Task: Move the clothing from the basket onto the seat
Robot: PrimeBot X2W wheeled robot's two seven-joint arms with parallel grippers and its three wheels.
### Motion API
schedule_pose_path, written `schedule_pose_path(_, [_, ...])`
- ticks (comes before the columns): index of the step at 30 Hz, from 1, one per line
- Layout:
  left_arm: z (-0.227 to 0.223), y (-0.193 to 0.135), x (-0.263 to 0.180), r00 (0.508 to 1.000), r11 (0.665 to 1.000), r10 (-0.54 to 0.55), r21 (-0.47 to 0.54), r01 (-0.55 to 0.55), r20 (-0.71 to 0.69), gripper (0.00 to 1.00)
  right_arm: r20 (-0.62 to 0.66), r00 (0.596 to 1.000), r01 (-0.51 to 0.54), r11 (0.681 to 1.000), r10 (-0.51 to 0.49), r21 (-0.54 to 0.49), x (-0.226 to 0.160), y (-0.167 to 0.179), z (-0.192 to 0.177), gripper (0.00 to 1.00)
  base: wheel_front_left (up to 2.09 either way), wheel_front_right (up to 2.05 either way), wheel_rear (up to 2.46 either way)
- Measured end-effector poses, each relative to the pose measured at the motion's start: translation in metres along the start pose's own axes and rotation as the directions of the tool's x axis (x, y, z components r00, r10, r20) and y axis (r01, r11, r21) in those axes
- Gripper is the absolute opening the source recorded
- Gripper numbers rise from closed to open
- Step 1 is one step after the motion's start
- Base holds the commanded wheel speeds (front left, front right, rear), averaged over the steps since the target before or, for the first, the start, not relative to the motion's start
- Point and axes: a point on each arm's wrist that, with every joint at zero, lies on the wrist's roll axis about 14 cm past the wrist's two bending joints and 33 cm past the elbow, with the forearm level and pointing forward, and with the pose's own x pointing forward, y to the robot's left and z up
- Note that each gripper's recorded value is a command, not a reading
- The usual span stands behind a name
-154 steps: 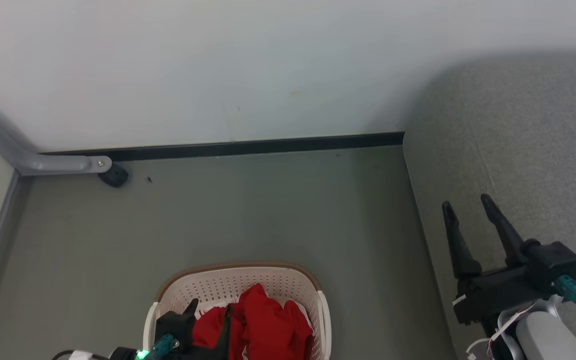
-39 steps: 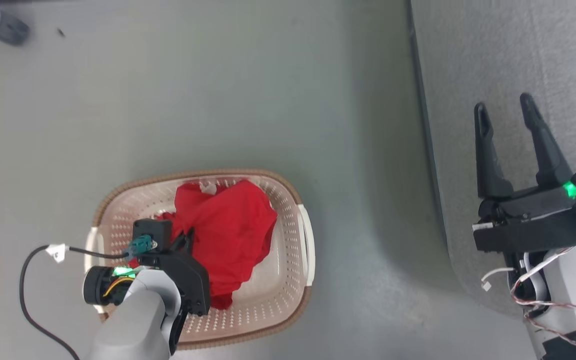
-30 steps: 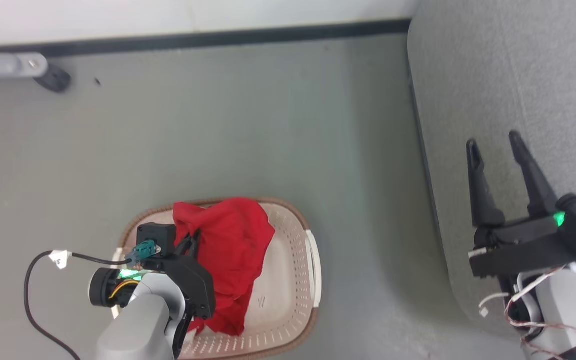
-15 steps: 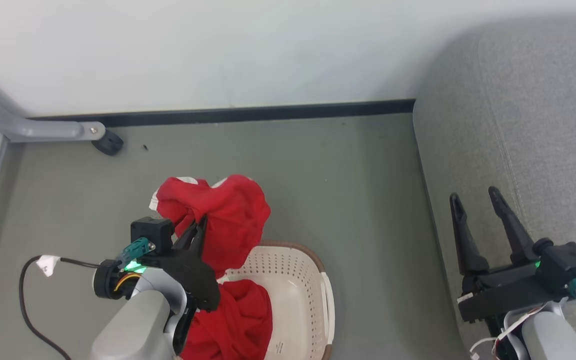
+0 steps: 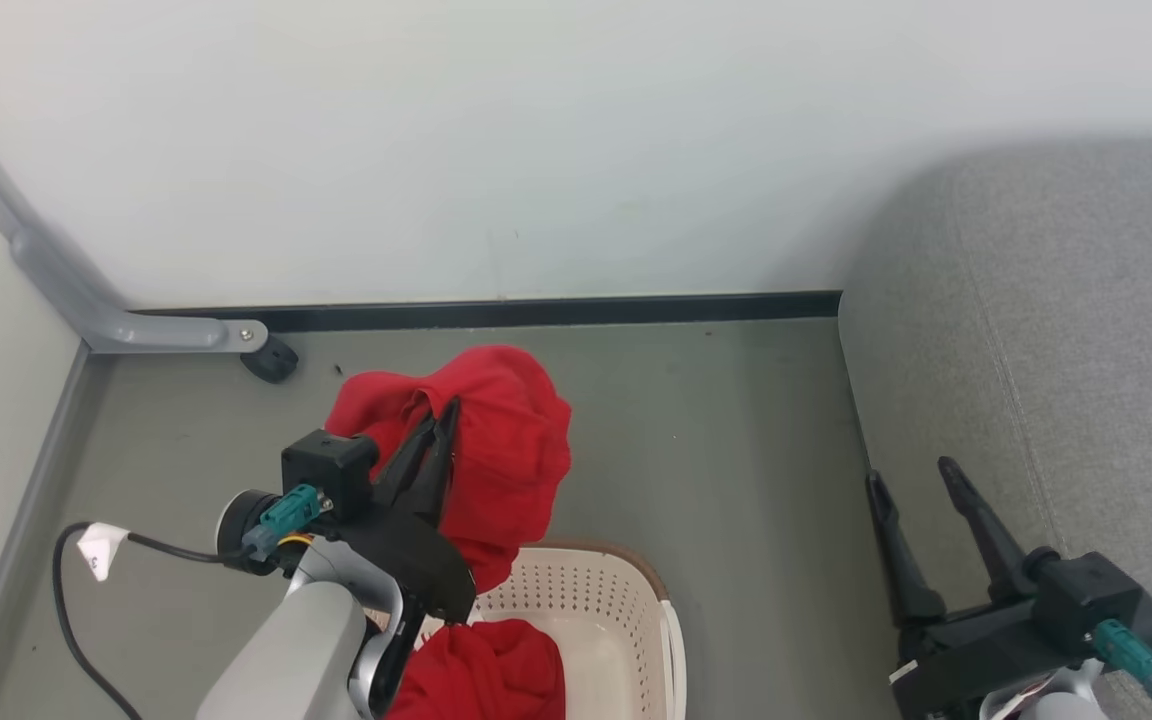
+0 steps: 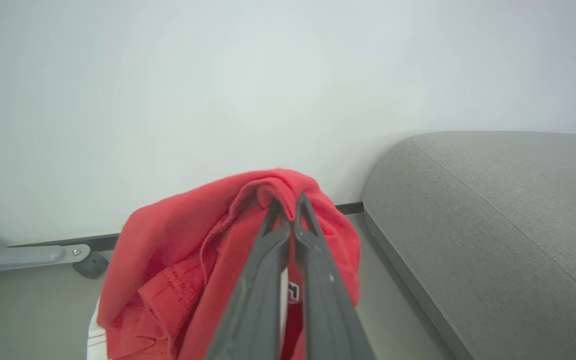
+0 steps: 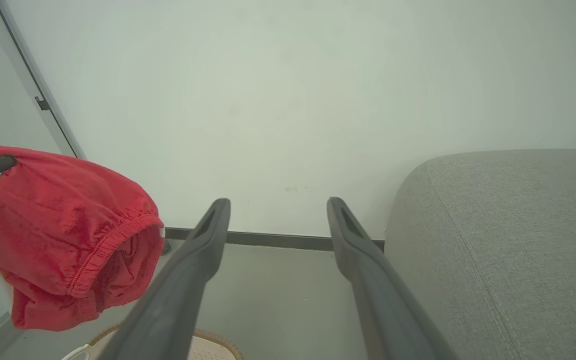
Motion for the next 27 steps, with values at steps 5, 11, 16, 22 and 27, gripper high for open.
schedule_pose_path(5, [0.018, -0.016, -0.011, 0.997, 0.998, -0.050, 0.042, 0.047, 0.063, 0.00, 0.010, 0.999, -0.037, 0.999, 0.037, 0.011, -0.004, 0.018, 0.003, 1.00, 0.00, 0.00, 0.00])
schedule_pose_path(11, [0.033, -0.037, -0.025, 0.987, 0.993, -0.106, 0.065, 0.099, 0.122, 0.00, 0.018, 0.998, -0.067, 0.998, 0.067, 0.019, -0.013, 0.033, 0.006, 1.00, 0.00, 0.00, 0.00])
schedule_pose_path(16, [0.042, -0.054, -0.033, 0.975, 0.985, -0.157, 0.092, 0.143, 0.159, 0.00, 0.016, 0.995, -0.104, 0.994, 0.103, 0.021, -0.017, 0.046, 0.005, 1.00, 0.00, 0.00, 0.00])
schedule_pose_path(22, [0.055, -0.066, -0.040, 0.961, 0.979, -0.191, 0.110, 0.171, 0.200, 0.00, 0.030, 0.984, -0.174, 0.984, 0.173, 0.029, -0.018, 0.072, 0.009, 1.00, 0.00, 0.00, 0.00])
schedule_pose_path(27, [0.055, -0.071, -0.047, 0.959, 0.977, -0.200, 0.112, 0.180, 0.203, 0.00, 0.040, 0.963, -0.267, 0.963, 0.266, 0.040, -0.021, 0.106, 0.011, 1.00, 0.00, 0.00, 0.00])
